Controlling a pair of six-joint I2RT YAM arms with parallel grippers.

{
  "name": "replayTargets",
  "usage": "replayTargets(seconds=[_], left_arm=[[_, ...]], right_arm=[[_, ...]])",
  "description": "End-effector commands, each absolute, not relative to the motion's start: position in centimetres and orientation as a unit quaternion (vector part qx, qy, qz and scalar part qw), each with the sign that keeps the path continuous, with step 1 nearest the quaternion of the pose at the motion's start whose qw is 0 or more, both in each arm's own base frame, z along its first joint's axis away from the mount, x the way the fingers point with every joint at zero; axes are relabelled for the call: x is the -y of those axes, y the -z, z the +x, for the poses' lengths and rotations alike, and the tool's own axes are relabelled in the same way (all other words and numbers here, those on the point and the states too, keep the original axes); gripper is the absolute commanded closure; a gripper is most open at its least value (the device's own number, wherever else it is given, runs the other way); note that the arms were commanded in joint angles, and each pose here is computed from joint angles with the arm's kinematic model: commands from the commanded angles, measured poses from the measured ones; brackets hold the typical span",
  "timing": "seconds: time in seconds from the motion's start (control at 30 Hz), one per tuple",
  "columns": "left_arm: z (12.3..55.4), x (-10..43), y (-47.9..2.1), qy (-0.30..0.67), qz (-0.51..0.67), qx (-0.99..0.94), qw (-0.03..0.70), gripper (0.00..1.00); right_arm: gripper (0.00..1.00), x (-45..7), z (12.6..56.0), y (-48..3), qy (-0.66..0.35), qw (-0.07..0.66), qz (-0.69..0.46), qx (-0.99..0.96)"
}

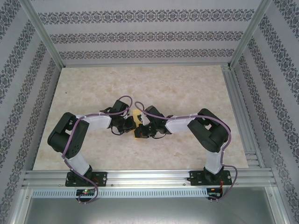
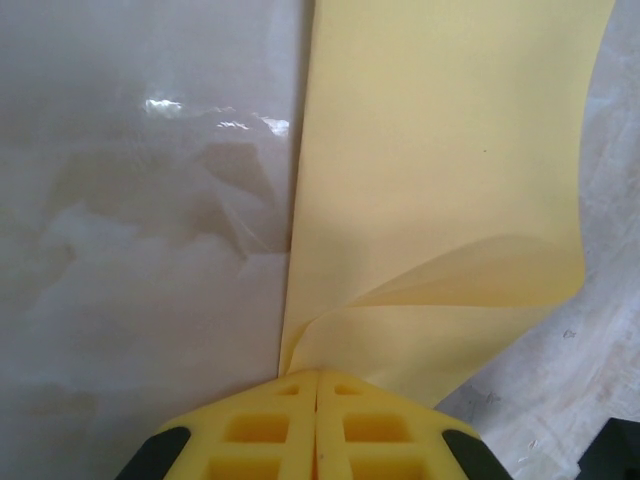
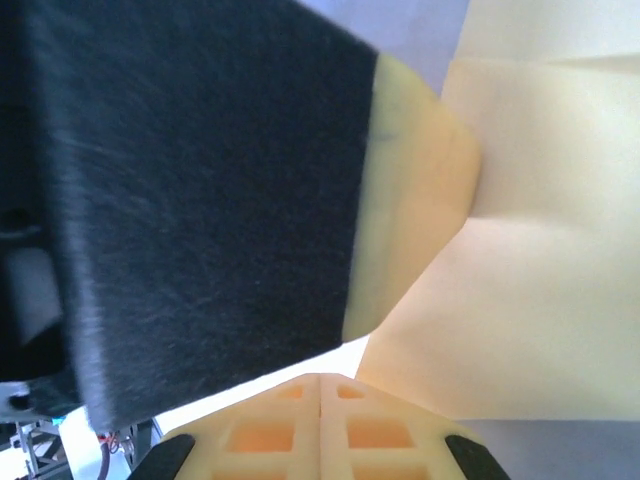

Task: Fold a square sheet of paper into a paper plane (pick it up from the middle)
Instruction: Third fold the triangle at the center of the table.

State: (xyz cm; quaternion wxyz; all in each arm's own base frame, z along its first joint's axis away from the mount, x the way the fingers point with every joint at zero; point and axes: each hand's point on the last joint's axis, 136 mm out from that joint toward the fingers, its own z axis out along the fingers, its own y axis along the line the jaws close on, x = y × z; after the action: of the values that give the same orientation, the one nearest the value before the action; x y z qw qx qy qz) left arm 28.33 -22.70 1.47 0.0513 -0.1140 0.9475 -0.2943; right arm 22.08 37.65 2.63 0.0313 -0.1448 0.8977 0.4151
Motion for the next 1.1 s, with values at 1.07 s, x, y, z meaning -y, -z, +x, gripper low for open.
replayTargets(seconds=[1.07], left_arm=[[26.4,19.6,2.5,0.203,-0.142,-0.968,0.032,0.92]], right_arm=[[0.93,-36.4,24.6,-7.4,-0.43,0.087,-0.136,-0.888]])
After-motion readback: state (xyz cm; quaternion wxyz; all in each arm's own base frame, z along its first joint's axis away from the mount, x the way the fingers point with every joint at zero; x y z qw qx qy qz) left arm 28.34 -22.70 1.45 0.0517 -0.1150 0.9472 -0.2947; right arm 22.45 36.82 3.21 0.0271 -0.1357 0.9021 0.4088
